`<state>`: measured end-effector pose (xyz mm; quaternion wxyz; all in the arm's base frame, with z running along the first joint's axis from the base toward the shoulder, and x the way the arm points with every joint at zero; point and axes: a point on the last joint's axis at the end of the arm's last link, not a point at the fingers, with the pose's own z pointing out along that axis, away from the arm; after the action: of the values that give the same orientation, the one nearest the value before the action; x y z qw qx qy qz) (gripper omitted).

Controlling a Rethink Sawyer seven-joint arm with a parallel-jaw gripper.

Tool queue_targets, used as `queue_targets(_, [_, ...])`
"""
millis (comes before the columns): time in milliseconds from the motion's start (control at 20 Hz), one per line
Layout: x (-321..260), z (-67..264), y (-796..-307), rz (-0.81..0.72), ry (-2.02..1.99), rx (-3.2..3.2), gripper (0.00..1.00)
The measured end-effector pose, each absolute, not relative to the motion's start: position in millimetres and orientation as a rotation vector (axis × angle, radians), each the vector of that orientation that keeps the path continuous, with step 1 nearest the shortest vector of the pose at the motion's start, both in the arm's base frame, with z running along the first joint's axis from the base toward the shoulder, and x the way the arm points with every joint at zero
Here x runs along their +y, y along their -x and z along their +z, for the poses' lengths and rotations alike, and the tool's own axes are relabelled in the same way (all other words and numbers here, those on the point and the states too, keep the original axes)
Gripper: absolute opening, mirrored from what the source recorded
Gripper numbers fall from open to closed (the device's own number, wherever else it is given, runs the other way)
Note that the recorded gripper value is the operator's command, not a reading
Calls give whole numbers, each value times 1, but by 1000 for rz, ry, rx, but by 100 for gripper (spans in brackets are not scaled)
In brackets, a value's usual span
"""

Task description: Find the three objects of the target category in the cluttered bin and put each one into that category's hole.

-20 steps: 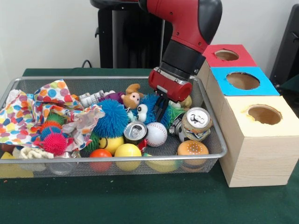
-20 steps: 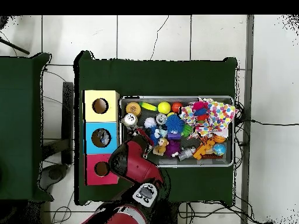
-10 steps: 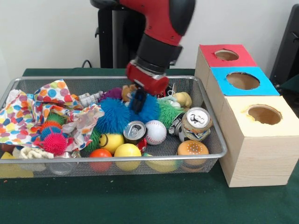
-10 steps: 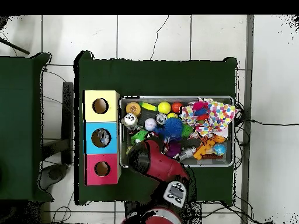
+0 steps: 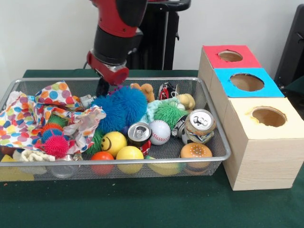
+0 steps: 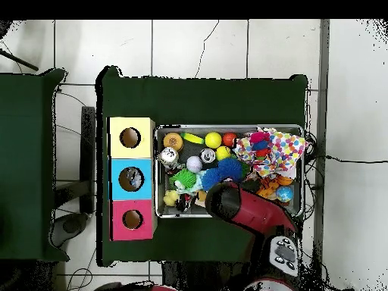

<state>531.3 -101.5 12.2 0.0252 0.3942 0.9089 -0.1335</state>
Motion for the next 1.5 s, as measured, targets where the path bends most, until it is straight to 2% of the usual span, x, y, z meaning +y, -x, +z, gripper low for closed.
queue_targets(500, [-119, 24, -543, -445, -1122, 2906, 0])
queue_targets(1100, [-114, 16, -561, -361, -1020, 2931, 0])
queue_targets(1500, [-141, 27, -571, -281, -1046, 2900, 0])
